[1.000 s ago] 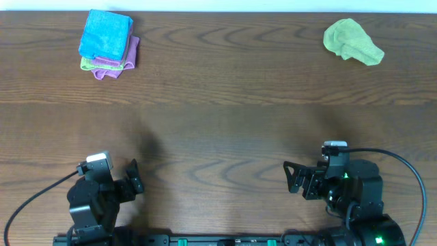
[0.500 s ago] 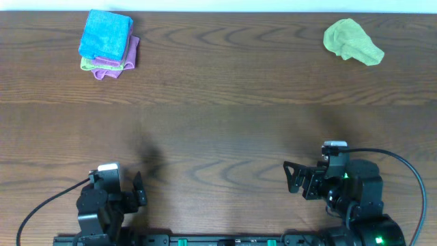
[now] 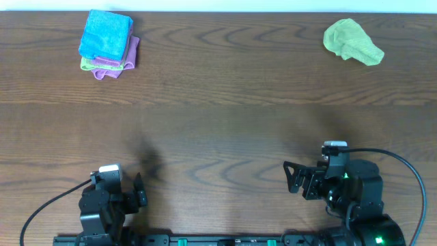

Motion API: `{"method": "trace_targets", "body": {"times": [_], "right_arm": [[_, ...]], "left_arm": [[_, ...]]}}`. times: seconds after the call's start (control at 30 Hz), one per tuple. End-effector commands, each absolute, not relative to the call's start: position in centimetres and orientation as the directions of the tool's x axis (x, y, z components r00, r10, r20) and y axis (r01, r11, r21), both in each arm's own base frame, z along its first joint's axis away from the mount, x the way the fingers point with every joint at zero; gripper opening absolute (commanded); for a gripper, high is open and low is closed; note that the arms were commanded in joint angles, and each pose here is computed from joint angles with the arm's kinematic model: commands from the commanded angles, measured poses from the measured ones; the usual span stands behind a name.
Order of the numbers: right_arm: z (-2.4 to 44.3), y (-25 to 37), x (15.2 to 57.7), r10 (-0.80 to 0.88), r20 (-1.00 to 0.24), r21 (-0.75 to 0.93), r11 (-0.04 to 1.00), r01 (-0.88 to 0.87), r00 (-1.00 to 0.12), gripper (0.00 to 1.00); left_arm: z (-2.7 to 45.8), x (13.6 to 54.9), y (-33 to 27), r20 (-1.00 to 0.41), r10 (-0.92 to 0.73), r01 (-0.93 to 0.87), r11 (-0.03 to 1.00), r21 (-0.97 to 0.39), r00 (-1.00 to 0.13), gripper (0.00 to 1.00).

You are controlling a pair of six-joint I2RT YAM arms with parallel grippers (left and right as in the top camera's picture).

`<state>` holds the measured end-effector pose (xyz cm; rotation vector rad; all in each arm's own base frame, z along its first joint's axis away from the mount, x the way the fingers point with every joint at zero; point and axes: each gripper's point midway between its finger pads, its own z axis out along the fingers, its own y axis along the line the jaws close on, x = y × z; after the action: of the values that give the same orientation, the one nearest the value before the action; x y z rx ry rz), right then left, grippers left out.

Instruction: Fold the cloth

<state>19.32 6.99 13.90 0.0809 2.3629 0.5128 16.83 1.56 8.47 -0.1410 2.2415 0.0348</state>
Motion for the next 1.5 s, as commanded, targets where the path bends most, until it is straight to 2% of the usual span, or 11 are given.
{"method": "trace_targets", "body": {"times": [0.0, 0.5, 0.6, 0.8, 1.0, 1.17, 1.47], "right_arm": [[14.0, 6.8, 19.4, 0.214, -0.633, 0.391, 0.918, -0.068, -0.744, 0.99], [14.0, 6.7, 19.5, 0.216, -0.637, 0.386, 0.92, -0.064, -0.74, 0.99], [13.8, 4.3, 20.2, 0.229, -0.678, 0.295, 0.955, 0.026, -0.699, 0.99], [12.3, 3.1, 19.6, -0.041, -0.771, 0.057, 0.99, -0.133, -0.636, 0.99], [9.6, 1.8, 18.9, -0.052, -0.794, 0.008, 0.995, -0.095, -0.605, 0.99], [8.0, 1.6, 18.8, -0.143, -0.796, -0.069, 0.987, -0.147, -0.588, 0.99], [7.0, 1.6, 18.6, -0.147, -0.8, -0.075, 0.986, -0.146, -0.582, 0.99]], "left_arm": [[7.2, 16.5, 1.8, -0.76, -0.074, -0.113, 0.994, 0.0, -0.645, 0.95], [7.2, 16.5, 1.8, -0.76, -0.074, -0.113, 0.994, 0.0, -0.645, 0.95], [7.2, 16.5, 1.8, -0.76, -0.074, -0.113, 0.994, 0.0, -0.645, 0.95], [7.2, 16.5, 1.8, -0.76, -0.074, -0.113, 0.994, 0.0, -0.645, 0.95], [7.2, 16.5, 1.8, -0.76, -0.074, -0.113, 0.994, 0.0, -0.645, 0.95], [7.2, 16.5, 1.8, -0.76, -0.074, -0.113, 0.994, 0.0, -0.645, 0.95], [7.2, 16.5, 1.8, -0.76, -0.074, -0.113, 0.994, 0.0, -0.645, 0.95]]}}
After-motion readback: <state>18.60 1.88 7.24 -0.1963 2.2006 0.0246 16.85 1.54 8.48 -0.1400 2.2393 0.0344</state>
